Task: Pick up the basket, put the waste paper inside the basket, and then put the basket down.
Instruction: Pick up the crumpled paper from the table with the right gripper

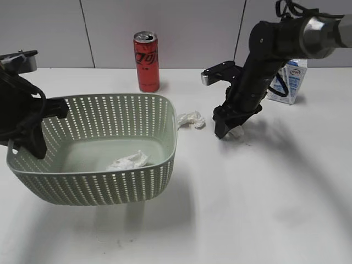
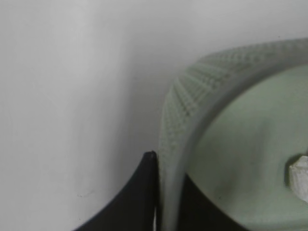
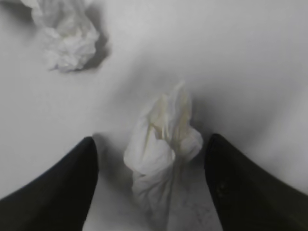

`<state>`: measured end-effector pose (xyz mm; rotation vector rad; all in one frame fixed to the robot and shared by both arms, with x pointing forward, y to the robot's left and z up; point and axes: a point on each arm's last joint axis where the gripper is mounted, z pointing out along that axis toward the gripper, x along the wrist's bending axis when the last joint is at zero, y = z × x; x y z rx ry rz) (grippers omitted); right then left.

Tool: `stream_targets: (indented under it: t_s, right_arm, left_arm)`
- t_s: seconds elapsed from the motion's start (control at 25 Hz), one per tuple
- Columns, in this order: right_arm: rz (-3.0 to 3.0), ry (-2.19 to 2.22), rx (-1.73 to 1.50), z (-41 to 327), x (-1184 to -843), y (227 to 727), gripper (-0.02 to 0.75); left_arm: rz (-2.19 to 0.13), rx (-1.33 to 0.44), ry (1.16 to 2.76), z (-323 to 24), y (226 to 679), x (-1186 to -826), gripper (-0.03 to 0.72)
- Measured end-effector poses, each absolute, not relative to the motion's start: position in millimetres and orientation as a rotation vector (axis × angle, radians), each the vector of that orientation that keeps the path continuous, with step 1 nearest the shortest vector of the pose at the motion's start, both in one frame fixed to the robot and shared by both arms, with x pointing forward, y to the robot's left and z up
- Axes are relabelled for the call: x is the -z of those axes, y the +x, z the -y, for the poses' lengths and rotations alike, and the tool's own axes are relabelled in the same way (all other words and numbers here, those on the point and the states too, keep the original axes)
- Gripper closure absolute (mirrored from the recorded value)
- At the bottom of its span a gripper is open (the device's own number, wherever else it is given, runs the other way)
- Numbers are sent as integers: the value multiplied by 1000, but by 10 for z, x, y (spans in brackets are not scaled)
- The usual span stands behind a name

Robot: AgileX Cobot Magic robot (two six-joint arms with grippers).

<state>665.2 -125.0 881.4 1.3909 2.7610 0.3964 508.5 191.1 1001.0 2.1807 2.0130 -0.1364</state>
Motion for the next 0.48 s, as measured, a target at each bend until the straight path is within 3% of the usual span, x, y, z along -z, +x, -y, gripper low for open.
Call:
stream_targets:
  t_s: [0.08,0.2,0.32,0.36,0.48]
  right_arm:
    - [-2759,1389,-399,1246,-8811,6664,234]
    - [-2759,1388,-396,1246,-8809,6667,370]
    - [-2769,1391,-388,1250,-8848,6649,619]
    - [-2769,1388,-392,1253,-8912,6636,668]
    - [-2736,1348,-461,1252,-9350,6581,703]
  left_arm:
    - [-2013,138,2181,-1911,5084,-10010,683]
    - [-2016,143,2185,-1912,5079,-10010,683]
    - [-2018,147,2188,-1913,5075,-10009,683]
    - [-2018,147,2188,-1913,5075,-10009,683]
    - [-2018,147,2188,-1913,5075,-10009,683]
